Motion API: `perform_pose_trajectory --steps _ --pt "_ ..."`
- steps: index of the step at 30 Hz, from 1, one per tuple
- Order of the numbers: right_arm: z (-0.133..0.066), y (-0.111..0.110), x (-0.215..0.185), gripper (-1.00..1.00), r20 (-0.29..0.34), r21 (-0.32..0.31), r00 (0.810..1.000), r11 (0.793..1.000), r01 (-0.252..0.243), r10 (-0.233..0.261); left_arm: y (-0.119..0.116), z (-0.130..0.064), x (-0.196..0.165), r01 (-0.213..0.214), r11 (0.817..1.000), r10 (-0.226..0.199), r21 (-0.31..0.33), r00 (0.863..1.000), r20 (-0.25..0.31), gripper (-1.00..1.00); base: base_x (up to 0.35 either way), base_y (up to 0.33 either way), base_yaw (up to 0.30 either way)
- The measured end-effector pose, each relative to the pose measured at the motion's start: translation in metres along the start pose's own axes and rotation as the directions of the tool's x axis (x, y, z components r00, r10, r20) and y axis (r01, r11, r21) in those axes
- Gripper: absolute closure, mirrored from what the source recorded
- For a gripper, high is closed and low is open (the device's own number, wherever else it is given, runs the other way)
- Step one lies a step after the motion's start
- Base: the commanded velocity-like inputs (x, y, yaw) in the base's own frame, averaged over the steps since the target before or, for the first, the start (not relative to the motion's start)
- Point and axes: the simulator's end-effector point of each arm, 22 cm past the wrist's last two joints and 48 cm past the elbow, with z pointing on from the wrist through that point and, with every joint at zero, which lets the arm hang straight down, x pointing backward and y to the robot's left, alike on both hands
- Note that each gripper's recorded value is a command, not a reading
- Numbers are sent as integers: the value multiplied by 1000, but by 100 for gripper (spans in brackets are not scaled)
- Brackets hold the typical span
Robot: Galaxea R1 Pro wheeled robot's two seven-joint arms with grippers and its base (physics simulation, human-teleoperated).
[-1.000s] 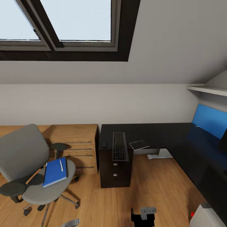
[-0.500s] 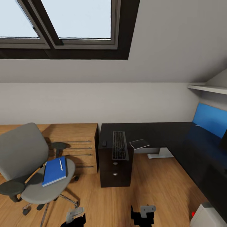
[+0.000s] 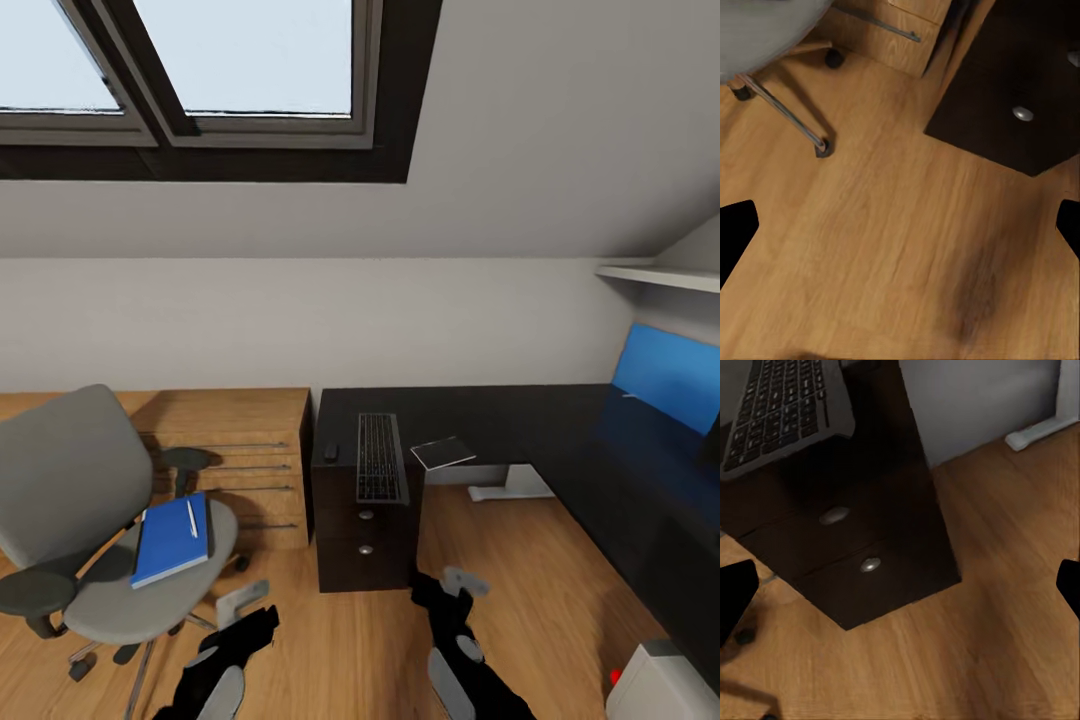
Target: In the bedroom, organize the workspace by keeping the computer under the desk, ensuring the monitor is on the desk, placing the keyboard on the desk next to the monitor, placing the mouse on the desk next to the keyboard, moving the folder from the swivel chair onto the desk next to the mouse, stacking the notebook on top of the folder with the pen on top of the notebook, and positioning the swivel chair next to the desk.
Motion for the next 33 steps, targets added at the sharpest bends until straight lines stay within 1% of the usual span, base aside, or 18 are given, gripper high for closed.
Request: perform_pose_trajectory --steps 1,3,4,5,6,7,9,10,11,14,15,17,23,24,25,26,28,33 --pt "3 6 -1 -100 -23 -13 999 999 -40 39 2 0 -7 21 1000 -21 -5 1000 10 -100 0 0 0" --pt "11 28 -9 -100 -96 -62 982 984 -168 162 11 -1 -25 89 996 -88 -15 995 36 -100 0 0 0" --pt "15 44 -16 -100 -148 -95 959 962 -257 242 14 -2 -34 131 991 -131 -12 990 46 -100 0 0 0" --pt "17 51 -19 -100 -175 -110 943 946 -305 284 15 -2 -37 152 988 -151 -10 987 49 -100 0 0 0" --pt "18 63 -23 -100 -232 -133 904 909 -395 359 16 -2 -40 187 982 -186 -3 981 47 -100 0 0 0" --pt "18 68 -23 -100 -262 -141 881 887 -439 394 17 -1 -40 204 979 -204 1 978 44 -100 0 0 0" --pt "18 79 -25 -100 -358 -150 782 795 -588 510 17 2 -36 252 968 -253 13 967 18 -100 0 0 0" --pt "18 80 -25 -100 -375 -148 757 772 -619 535 17 3 -34 258 966 -259 14 966 13 -100 0 0 0" --pt "20 71 -29 -100 -414 -131 683 703 -699 602 16 5 -29 268 963 -268 16 963 -2 -100 0 0 0" --pt "26 54 -34 -100 -406 -131 674 690 -712 617 9 6 -26 226 974 -226 27 974 10 -100 0 0 0" --pt "27 48 -43 -100 -398 -170 674 672 -721 622 -2 4 -25 145 989 -146 36 989 35 -100 0 0 0" --pt "28 49 -45 -100 -397 -195 675 662 -724 622 -6 4 -22 118 992 -119 41 992 42 -100 0 0 0" --pt "31 48 -44 -100 -389 -231 693 664 -711 607 -16 4 -25 96 993 -100 65 993 70 -100 0 0 0" --pt "31 50 -46 -100 -385 -246 696 660 -710 606 -29 -11 -52 105 988 -120 113 985 128 -100 0 0 0" --pt "31 50 -46 -100 -384 -251 697 658 -710 606 -30 -14 -57 108 987 -124 122 982 140 -100 0 0 0" --pt "31 52 -48 -100 -384 -267 697 650 -711 605 -30 -16 -63 106 986 -126 129 980 155 -100 0 0 0" --pt "26 65 -58 -100 -387 -340 700 613 -713 600 -25 -18 -71 99 986 -122 133 977 176 -100 0 0 0" --pt "25 73 -62 -100 -373 -395 701 579 -713 608 -21 -14 -70 96 986 -120 134 975 185 -100 0 0 0"
